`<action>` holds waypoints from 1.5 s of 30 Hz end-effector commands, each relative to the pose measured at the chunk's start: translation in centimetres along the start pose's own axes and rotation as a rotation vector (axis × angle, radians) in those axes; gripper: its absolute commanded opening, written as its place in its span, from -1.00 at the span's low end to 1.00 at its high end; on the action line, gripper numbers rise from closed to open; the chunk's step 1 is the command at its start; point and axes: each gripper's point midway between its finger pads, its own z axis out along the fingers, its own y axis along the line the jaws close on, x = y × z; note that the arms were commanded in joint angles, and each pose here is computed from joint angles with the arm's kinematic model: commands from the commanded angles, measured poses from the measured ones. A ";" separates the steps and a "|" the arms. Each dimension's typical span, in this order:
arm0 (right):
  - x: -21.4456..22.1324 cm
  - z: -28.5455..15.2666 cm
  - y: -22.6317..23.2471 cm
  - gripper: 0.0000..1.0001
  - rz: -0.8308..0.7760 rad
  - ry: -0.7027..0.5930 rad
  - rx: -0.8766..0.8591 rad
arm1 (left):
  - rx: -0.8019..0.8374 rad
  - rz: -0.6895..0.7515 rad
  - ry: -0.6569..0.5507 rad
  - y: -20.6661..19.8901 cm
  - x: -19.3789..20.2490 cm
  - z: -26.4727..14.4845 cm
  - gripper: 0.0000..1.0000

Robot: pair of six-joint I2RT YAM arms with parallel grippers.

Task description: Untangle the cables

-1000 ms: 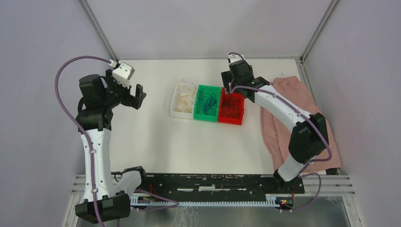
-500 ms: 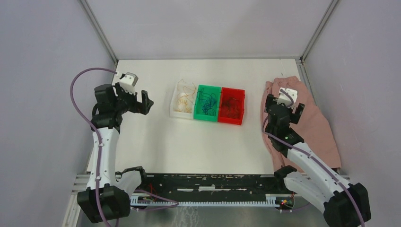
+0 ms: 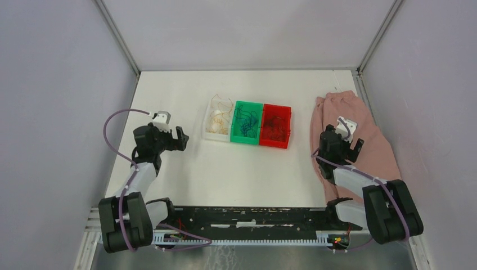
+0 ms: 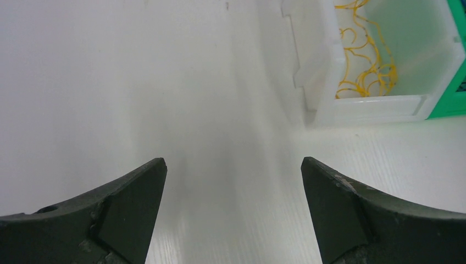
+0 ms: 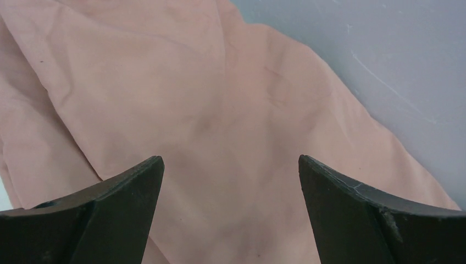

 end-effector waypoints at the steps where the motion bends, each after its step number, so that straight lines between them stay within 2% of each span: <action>1: -2.5 1.1 2.1 0.99 0.142 -0.082 -0.048 | -0.068 0.054 -0.302 1.3 -4.5 0.4 0.99; 6: -2.2 2.3 3.3 0.97 0.185 -0.081 -0.083 | -0.065 0.107 -0.452 0.7 -4.8 -0.4 0.99; 10: -2.1 2.6 4.9 0.96 0.167 -0.088 -0.180 | -0.067 0.102 -0.459 0.6 -3.8 -0.3 0.99; 18: -1.5 1.4 10.4 0.99 0.030 -0.142 -0.515 | -0.074 0.028 -0.492 1.2 -3.1 0.8 0.99; 19: -1.7 1.7 10.6 1.00 0.031 -0.160 -0.505 | -0.075 0.031 -0.505 1.2 -3.0 0.9 0.99; 22: -1.0 2.3 10.6 0.99 -0.001 -0.079 -0.467 | -0.089 0.017 -0.527 1.3 -2.9 0.8 0.99; 26: -1.1 2.6 10.6 0.99 0.009 -0.082 -0.459 | -0.141 0.049 -0.419 1.5 -1.7 3.4 0.99; 27: -1.2 2.6 10.6 0.99 0.011 -0.086 -0.458 | -0.131 0.045 -0.423 1.3 -2.0 4.1 0.99; 29: -1.2 2.6 10.5 0.99 0.013 -0.086 -0.456 | -0.187 0.076 -0.344 1.4 -1.2 4.8 0.99; 31: -1.2 2.5 10.3 0.99 0.017 -0.091 -0.453 | -0.191 0.068 -0.392 1.2 -1.6 4.4 0.99; 33: -1.1 2.4 10.5 0.99 0.009 -0.086 -0.462 | -0.192 0.072 -0.362 1.2 -1.3 4.6 0.99; 45: -1.2 2.5 10.4 0.99 0.009 -0.088 -0.459 | -0.189 0.068 -0.374 1.2 -1.5 4.6 0.99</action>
